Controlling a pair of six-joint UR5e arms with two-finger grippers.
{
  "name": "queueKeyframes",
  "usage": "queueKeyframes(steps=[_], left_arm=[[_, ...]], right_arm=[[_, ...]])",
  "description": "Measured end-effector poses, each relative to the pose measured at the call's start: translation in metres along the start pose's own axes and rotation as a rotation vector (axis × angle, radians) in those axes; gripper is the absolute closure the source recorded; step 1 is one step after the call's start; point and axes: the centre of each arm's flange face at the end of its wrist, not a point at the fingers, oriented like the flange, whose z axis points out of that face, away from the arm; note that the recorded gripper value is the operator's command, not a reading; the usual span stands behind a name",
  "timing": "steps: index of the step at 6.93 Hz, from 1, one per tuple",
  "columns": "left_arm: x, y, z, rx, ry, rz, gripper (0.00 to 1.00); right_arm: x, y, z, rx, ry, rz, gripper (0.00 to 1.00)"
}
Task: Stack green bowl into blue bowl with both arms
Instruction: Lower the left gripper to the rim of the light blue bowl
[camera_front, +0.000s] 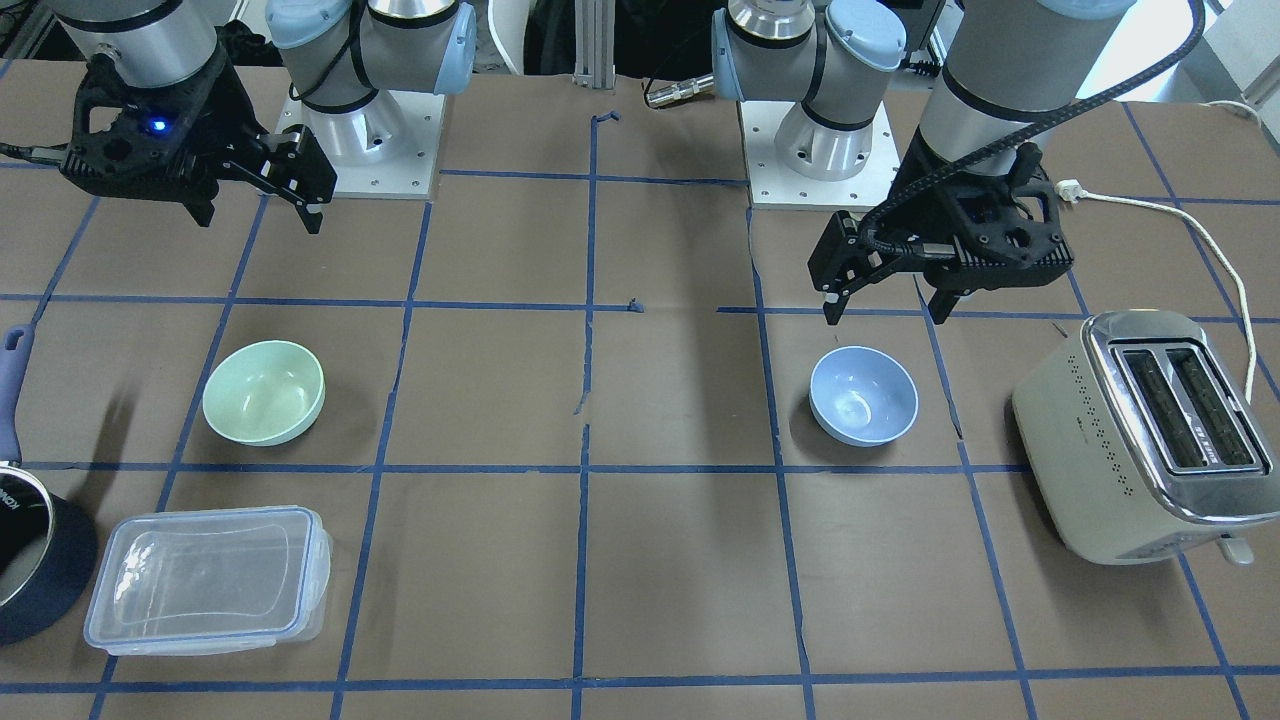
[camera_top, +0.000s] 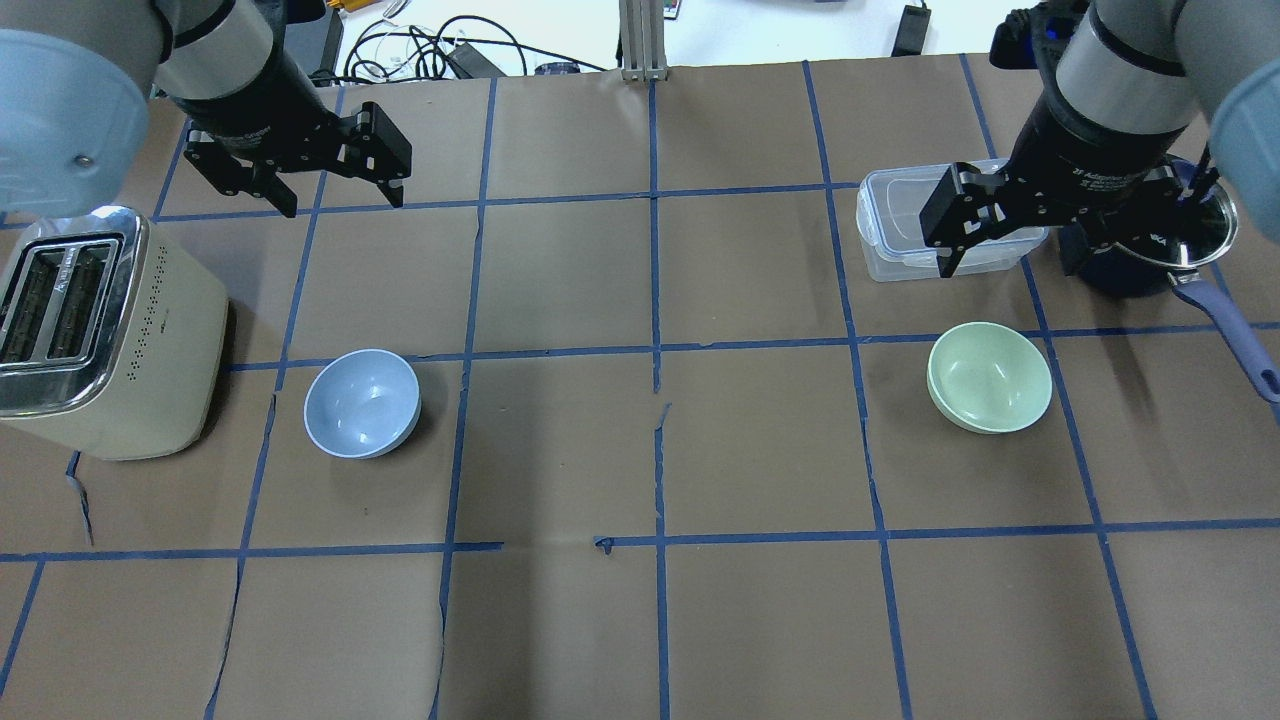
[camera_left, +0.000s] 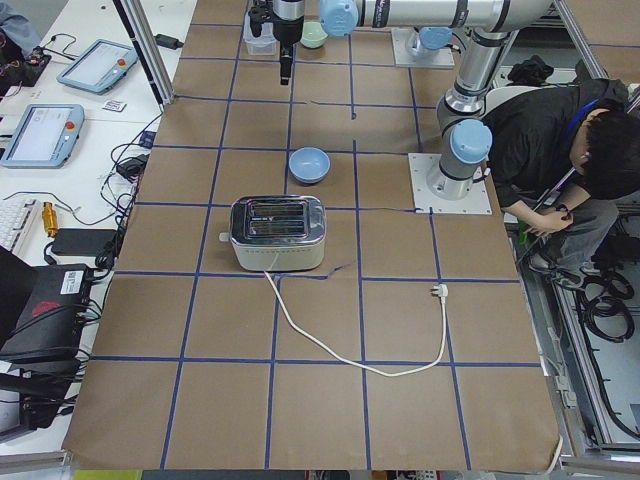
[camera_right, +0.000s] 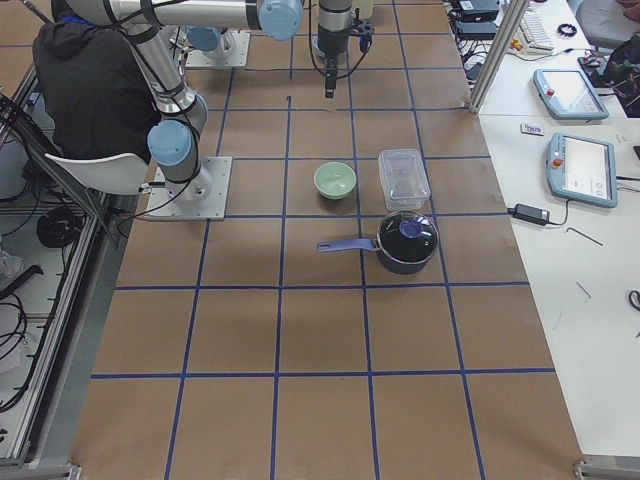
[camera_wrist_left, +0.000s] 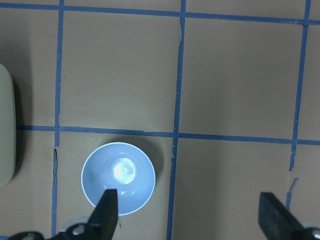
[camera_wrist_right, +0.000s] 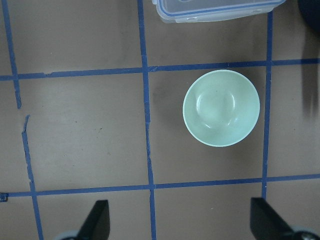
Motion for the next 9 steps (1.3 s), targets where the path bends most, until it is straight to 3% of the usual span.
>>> queueKeyframes(steps=[3, 6, 7, 8, 9], left_arm=[[-0.076, 0.015, 0.079, -0.128, 0.012, 0.094, 0.01], [-0.146, 0.048, 0.215, -0.153, 0.044, 0.038, 0.00], [-0.146, 0.061, 0.242, -0.167, 0.052, 0.030, 0.16], [-0.145, 0.066, 0.259, -0.184, 0.064, 0.025, 0.84], [-0.145, 0.067, 0.270, -0.196, 0.073, 0.022, 1.00]], right_arm=[[0.000, -0.004, 0.004, -0.007, 0.001, -0.001, 0.00], [0.023, -0.033, 0.040, -0.081, 0.008, 0.018, 0.00], [0.051, -0.042, 0.047, -0.094, -0.009, 0.010, 0.00], [0.083, -0.047, 0.051, -0.098, -0.038, -0.021, 0.00], [0.109, -0.052, 0.057, -0.099, -0.067, -0.054, 0.00]])
